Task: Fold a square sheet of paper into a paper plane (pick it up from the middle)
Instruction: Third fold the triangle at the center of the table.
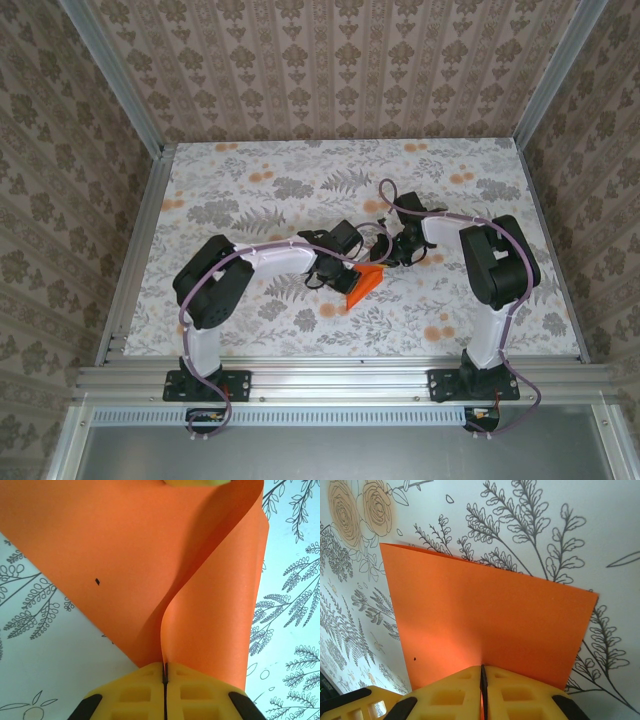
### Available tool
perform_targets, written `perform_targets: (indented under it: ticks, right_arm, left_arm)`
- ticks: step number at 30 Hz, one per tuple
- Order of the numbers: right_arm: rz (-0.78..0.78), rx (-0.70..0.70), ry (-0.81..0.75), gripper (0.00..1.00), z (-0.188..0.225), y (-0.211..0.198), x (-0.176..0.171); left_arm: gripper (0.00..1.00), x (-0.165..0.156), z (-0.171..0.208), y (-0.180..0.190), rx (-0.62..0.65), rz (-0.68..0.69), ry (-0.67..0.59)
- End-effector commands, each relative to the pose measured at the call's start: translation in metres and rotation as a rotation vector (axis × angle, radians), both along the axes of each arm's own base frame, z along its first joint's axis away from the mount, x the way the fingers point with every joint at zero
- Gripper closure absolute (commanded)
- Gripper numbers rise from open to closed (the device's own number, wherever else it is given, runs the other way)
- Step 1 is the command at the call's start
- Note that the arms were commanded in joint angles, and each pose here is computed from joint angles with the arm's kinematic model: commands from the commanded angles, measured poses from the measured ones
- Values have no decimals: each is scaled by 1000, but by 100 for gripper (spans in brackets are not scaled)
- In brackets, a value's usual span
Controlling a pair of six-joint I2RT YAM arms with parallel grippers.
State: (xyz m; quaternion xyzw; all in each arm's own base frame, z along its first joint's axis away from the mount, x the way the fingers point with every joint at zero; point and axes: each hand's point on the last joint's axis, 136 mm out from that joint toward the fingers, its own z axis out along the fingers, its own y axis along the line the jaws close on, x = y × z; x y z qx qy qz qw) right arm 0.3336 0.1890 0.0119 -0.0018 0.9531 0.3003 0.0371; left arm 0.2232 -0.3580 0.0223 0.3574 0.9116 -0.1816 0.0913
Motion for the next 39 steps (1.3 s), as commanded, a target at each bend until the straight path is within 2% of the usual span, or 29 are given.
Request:
perform_targets:
  ticks: [1, 8, 26, 33, 39]
  right_arm:
    - [-15, -33, 50, 89, -13, -6, -8]
    - [-16, -35, 56, 89, -15, -6, -10]
    - [-26, -22, 41, 88, -8, -4, -5]
    - [-107, 7, -61, 81, 33, -12, 10]
    - [-234, 13, -140, 83, 59, -36, 5]
  left_arm:
    - [92, 1, 3, -5, -10, -22, -9]
    - [92, 5, 13, -11, -33, -37, -30]
    - [93, -8, -17, 4, 35, -9, 33]
    - [93, -9, -20, 7, 46, -7, 28]
    - [93, -9, -18, 7, 43, -2, 26]
